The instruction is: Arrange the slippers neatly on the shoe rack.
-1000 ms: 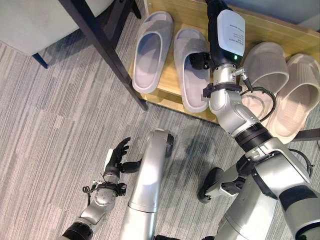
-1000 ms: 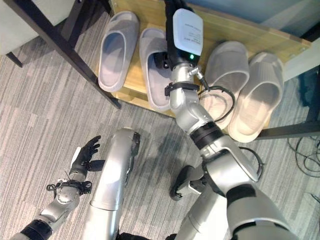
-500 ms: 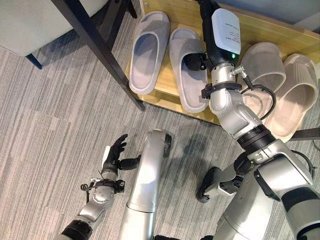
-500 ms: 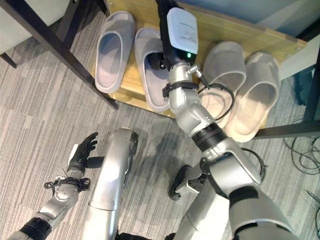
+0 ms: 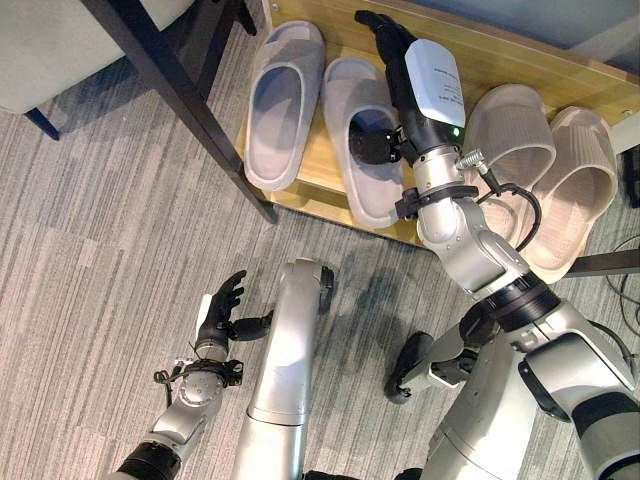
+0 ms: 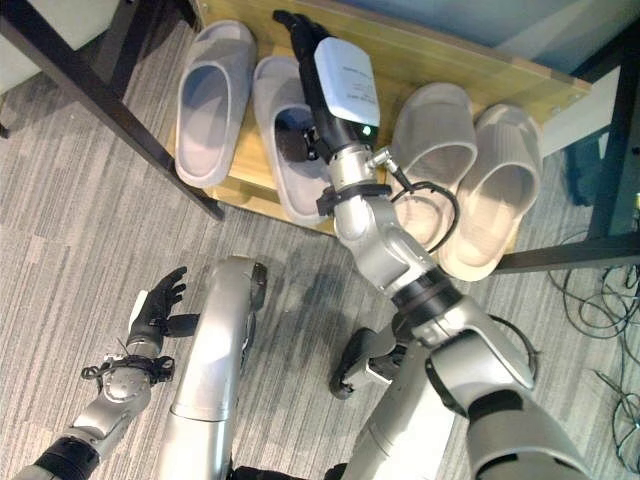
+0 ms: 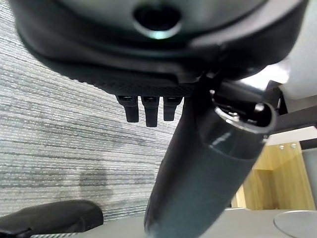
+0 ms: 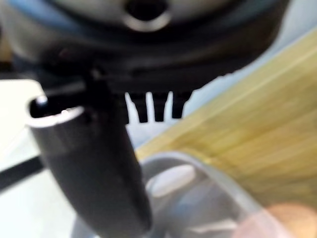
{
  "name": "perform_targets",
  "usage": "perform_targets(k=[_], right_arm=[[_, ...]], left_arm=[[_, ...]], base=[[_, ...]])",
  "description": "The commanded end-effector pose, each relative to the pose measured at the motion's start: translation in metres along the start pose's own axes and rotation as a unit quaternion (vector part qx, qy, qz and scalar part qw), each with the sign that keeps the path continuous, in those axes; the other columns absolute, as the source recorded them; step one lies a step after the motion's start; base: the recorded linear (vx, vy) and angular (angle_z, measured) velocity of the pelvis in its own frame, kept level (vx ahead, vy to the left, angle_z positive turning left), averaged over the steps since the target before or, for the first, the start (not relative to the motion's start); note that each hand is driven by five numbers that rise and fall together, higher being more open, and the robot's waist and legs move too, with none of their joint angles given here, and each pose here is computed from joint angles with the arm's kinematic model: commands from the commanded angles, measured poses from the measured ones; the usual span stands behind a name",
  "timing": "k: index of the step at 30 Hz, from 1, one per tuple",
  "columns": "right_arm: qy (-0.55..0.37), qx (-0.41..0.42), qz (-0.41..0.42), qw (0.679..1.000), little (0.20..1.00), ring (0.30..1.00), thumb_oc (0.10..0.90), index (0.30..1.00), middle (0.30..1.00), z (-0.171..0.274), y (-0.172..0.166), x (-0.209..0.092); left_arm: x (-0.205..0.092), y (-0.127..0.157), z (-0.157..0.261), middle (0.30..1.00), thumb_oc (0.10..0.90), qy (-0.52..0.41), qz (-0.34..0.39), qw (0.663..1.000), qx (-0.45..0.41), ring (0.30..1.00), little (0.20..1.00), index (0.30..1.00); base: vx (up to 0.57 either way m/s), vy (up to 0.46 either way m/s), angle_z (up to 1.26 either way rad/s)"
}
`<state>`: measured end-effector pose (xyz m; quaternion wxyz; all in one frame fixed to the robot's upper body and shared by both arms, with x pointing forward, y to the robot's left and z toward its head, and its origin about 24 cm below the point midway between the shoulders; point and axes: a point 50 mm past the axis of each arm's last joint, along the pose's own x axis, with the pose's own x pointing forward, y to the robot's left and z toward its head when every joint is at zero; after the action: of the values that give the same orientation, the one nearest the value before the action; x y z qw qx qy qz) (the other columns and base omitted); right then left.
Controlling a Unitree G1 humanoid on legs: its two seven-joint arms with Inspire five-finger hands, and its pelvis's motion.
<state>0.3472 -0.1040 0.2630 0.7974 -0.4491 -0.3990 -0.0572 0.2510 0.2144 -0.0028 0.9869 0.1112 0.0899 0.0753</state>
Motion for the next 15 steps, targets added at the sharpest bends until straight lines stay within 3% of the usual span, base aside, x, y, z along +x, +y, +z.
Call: perform_targets(k=[1, 7, 15], right_arm=[[-0.125, 0.051, -0.099, 0.986, 0.9, 0.9, 0.8, 0.9, 0.9, 0.047, -0.049, 0.014], [-0.161, 0.084, -0.107, 0.978, 0.9, 0.9, 0.8, 0.9, 0.9, 0.054, -0.063, -0.008], [-0.124, 0.182, -0.115, 0.969, 0.9, 0.9, 0.8, 0.9, 0.9, 0.048, -0.054, -0.026]], left_arm=[[-0.009, 0.005, 0.008, 0.9, 0.8, -0.036, 0.004, 0.999, -0.007, 0.9, 0.9, 0.9], [-0.012, 0.008, 0.003, 0.9, 0.8, -0.03, 0.006, 1.0, 0.003, 0.9, 0.9, 0.9], [-0.01, 0.007, 0.005, 0.9, 0.8, -0.033, 0.009, 0.999, 0.006, 0.9, 0.9, 0.9]], base=[[0.0, 0.034, -0.09], [0.0, 0.024, -0.08], [0.0, 0.016, -0.05]])
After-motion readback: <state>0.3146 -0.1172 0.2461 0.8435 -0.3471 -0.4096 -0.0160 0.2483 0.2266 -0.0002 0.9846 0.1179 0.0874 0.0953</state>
